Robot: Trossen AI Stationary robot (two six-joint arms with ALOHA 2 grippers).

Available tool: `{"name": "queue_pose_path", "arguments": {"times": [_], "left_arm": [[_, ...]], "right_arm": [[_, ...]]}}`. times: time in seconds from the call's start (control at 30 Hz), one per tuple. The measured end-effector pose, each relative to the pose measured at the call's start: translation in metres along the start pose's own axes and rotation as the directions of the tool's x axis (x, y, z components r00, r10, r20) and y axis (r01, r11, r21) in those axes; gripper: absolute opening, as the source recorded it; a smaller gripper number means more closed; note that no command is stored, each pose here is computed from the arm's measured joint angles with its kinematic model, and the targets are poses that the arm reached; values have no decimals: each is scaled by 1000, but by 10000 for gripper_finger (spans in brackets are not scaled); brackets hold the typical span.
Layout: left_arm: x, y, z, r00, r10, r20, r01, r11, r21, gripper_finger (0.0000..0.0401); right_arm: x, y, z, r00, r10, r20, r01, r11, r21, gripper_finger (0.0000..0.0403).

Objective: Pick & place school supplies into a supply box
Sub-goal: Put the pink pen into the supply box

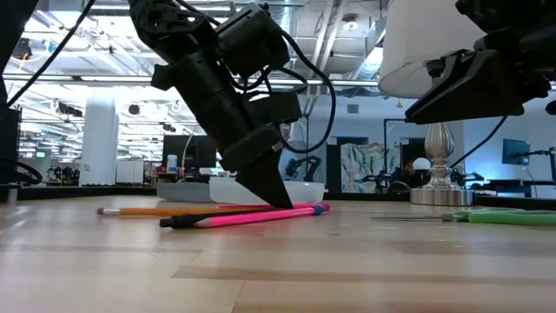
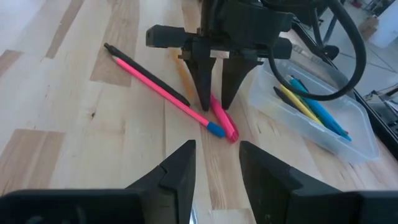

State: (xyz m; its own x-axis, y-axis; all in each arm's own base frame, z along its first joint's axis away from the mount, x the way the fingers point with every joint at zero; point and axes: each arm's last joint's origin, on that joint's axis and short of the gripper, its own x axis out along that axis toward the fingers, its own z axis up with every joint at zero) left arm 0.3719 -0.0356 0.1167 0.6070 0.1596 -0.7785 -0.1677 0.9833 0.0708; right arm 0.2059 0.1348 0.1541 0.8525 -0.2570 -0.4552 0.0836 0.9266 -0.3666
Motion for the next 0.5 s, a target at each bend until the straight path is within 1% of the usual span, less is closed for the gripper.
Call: {"name": "queue_pose_path", "arguments": {"times": [0.13, 0.23, 0.33, 0.5], "left_arm": [[0, 0, -3, 1000, 6, -29, -6, 1000, -1, 132], [-1, 1, -4, 999, 12, -45, -12, 1000, 2, 122], [-2, 1, -5, 998, 19, -64, -19, 1000, 1, 98], [-2, 2, -8, 995, 29, -95, -28, 1000, 11, 46]], "right_arm": [[0, 0, 0, 1000, 0, -1, 0, 1000, -1, 118], [0, 0, 0, 1000, 0, -1, 0, 1000, -1, 118], [0, 0, 0, 1000, 0, -1, 0, 1000, -1, 118], [0, 0, 0, 1000, 1, -1, -1, 1000, -1, 118]]}}
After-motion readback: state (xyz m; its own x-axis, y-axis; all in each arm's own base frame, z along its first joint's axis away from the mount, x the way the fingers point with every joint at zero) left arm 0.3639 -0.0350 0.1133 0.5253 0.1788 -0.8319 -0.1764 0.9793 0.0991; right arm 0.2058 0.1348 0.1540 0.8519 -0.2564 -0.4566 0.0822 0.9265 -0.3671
